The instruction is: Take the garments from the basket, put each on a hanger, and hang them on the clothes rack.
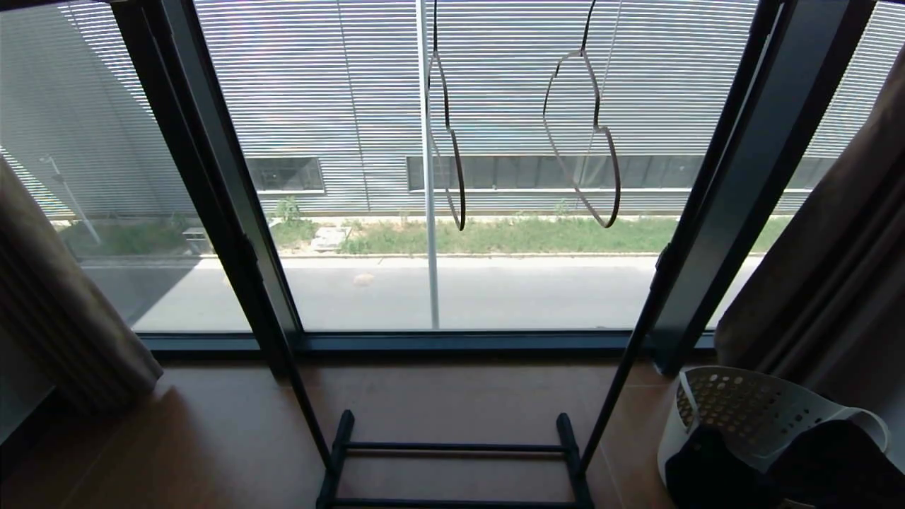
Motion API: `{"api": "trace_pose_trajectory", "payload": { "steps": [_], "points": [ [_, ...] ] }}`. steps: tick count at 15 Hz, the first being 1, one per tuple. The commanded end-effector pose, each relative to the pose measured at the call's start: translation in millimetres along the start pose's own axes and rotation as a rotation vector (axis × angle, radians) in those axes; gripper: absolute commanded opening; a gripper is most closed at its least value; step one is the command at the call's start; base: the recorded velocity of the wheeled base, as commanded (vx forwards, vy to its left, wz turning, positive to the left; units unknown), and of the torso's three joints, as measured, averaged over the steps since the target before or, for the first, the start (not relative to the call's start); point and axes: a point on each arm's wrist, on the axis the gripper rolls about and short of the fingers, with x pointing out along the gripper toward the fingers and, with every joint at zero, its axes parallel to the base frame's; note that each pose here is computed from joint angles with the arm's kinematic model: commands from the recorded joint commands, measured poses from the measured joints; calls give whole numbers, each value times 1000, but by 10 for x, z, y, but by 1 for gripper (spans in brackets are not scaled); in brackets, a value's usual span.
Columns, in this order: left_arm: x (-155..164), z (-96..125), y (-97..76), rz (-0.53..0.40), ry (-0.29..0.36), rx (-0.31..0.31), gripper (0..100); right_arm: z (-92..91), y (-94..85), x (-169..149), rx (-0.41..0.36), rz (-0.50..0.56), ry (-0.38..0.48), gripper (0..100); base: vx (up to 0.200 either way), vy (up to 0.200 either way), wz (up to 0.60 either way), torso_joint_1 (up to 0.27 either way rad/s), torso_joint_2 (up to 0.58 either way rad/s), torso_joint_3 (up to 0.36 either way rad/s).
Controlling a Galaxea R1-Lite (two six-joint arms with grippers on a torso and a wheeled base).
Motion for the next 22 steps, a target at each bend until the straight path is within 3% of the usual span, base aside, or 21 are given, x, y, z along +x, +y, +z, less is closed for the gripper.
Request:
{"api": "trace_pose_trajectory", "payload": {
  "steps": [1, 6, 14, 16, 22],
  "points": [
    [1, 1, 0, 0, 1, 2, 100, 1, 0, 0, 0, -1, -2, 100, 0, 0, 0, -90, 466, 373],
    [1, 1, 0, -2, 1, 3, 100, 1, 0, 0, 2, 1, -2, 100, 0, 0, -120, -41, 351, 299],
    [1, 1, 0, -2, 1, 5, 100, 1, 0, 0, 3, -2, -2, 100, 0, 0, -600, -1, 22, 23],
    [1, 1, 0, -2, 1, 5, 100, 1, -1, 0, 3, -1, -2, 100, 0, 0, 0, 0, 0, 0],
    [1, 1, 0, -2, 1, 5, 100, 1, 0, 0, 3, -2, -2, 100, 200, -200, 0, -2, 3, 4]
  ]
}}
